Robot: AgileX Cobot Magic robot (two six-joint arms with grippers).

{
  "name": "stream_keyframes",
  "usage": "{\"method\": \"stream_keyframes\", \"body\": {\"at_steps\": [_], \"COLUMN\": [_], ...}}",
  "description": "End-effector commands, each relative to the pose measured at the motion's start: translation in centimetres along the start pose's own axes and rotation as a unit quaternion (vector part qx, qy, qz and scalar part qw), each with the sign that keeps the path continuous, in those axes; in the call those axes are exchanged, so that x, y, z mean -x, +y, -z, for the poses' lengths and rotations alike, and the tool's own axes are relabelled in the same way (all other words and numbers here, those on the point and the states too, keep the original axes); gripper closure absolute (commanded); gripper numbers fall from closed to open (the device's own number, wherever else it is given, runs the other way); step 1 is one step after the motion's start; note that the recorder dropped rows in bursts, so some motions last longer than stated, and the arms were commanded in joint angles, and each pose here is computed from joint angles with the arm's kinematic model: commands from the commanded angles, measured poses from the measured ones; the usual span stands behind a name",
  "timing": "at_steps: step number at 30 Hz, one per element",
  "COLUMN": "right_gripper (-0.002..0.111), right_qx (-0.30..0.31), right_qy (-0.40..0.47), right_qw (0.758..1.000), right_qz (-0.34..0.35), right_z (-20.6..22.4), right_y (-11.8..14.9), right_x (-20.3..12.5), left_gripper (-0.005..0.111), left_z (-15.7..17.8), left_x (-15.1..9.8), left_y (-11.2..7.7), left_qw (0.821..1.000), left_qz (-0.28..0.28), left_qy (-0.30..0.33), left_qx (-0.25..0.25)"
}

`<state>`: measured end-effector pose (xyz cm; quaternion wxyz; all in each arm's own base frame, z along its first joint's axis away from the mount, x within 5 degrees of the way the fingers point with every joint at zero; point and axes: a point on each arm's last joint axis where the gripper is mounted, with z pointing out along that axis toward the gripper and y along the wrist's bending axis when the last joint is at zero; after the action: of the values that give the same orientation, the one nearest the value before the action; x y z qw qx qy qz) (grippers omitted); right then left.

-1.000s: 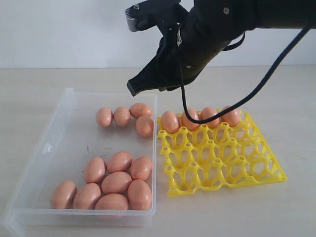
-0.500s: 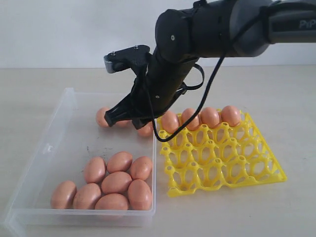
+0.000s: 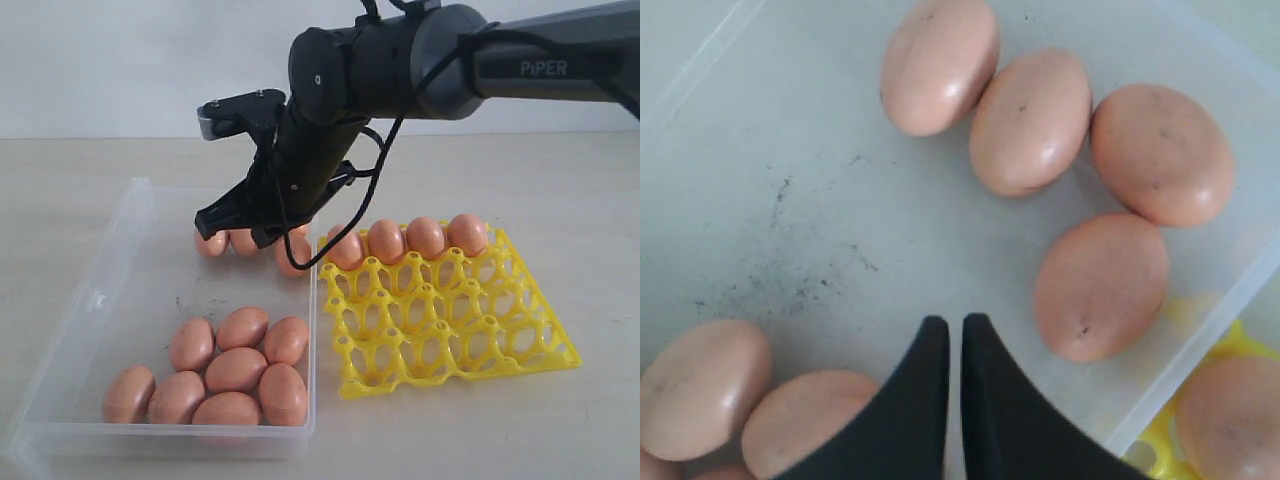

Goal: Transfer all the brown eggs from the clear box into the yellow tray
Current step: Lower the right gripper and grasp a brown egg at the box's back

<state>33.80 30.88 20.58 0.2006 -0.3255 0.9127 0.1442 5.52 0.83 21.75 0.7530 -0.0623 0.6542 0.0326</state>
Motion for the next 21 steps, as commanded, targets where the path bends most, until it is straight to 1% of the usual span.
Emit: {"method": "stream_keyframes", "body": {"at_steps": [1,6,21], "right_gripper": [0.108,0.108,0.108], "right_qx": [-0.006,-0.013,-0.022], "right_qy": [0.018,0.021,0.018], "right_qw": [1.000,1.000,1.000], "right_qz": [-0.001,0.002,0.011], "right_z": [-0.37,-1.29,-1.29], "right_y": [-0.50,-0.73,-0.91], "right_x": [0.34,0.43,0.49], "left_gripper": [0.103,0.103,0.103], "left_z": [0.02,0.02,0.02], "left_x": [0.02,0.02,0.02], "left_y": [-0.02,-0.02,-0.02], "left_qw": [1.000,1.000,1.000], "left_qz": [-0.005,-0.005,-0.005], "left_qy": [0.000,0.000,0.000], "left_qx": [-0.001,-0.001,-0.001]}}
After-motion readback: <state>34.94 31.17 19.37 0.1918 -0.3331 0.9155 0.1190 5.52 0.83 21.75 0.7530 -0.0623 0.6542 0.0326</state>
